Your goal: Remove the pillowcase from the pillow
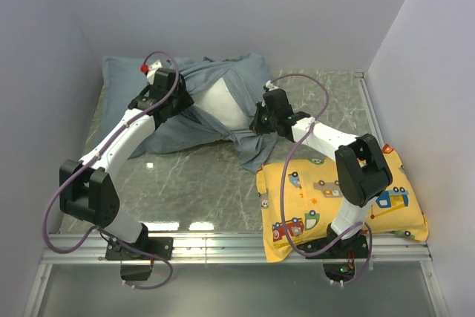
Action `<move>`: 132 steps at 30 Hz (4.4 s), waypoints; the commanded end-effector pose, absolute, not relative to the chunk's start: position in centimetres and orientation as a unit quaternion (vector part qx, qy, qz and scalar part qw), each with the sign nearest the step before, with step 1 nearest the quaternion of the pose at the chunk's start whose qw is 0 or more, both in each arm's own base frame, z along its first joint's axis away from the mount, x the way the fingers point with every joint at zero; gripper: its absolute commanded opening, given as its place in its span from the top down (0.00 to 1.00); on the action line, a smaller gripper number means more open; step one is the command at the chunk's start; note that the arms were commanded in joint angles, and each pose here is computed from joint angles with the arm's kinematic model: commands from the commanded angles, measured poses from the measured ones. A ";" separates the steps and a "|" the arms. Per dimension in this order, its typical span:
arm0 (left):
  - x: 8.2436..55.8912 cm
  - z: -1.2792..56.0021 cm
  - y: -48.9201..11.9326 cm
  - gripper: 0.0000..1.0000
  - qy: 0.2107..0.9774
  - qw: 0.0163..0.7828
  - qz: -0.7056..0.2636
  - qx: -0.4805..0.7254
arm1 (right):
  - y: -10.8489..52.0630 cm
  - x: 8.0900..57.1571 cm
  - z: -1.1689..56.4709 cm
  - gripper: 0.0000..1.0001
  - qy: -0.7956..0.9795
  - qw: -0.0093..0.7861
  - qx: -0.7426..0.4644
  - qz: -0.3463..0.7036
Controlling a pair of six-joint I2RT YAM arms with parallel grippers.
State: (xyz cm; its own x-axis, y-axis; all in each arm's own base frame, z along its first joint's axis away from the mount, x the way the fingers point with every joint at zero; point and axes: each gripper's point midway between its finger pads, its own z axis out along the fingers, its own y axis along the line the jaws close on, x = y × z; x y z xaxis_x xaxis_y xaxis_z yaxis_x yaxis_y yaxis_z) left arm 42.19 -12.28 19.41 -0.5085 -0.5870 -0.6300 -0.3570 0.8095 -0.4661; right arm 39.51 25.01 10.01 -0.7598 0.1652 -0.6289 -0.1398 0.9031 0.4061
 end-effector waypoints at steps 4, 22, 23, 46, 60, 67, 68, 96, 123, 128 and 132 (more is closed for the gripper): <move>41.5 26.1 -11.6 0.32 0.841 0.493 -0.054 -0.215 | 24.3 38.7 9.0 1.00 0.920 0.326 0.007 0.218; 39.6 25.4 -27.6 0.14 0.858 0.499 -0.120 0.010 | 25.4 39.0 11.3 1.00 0.902 0.329 0.036 0.276; 39.8 24.2 -27.8 0.14 0.862 0.493 -0.116 0.020 | 25.6 39.1 11.5 1.00 0.899 0.330 0.038 0.285; 45.3 17.0 -24.6 1.00 0.878 0.473 0.051 -0.057 | 23.1 39.9 11.2 1.00 0.909 0.340 0.058 0.234; 47.7 31.3 -14.6 1.00 0.831 0.510 -0.140 -0.172 | 16.7 41.6 8.5 1.00 0.921 0.348 0.109 0.136; 44.8 36.5 -15.9 1.00 0.816 0.523 -0.210 -0.128 | 16.1 43.6 6.2 1.00 0.933 0.330 0.110 0.094; 44.4 36.9 -15.8 1.00 0.814 0.525 -0.215 -0.127 | 16.0 43.8 5.8 1.00 0.934 0.327 0.111 0.089; 40.7 41.5 -17.7 1.00 0.729 0.577 -0.345 -0.132 | 29.5 38.9 12.7 0.45 0.856 0.372 0.010 0.360; 29.7 30.1 -24.1 1.00 0.808 0.375 -0.446 0.083 | 26.8 47.3 20.0 0.20 0.779 0.387 0.008 0.494; 28.6 25.0 -25.6 1.00 0.846 0.342 -0.397 0.097 | 25.9 48.9 19.2 0.20 0.796 0.381 0.027 0.469; 30.7 21.4 -23.2 1.00 0.883 0.352 -0.308 0.037 | 24.3 49.3 20.1 0.20 0.805 0.414 0.028 0.424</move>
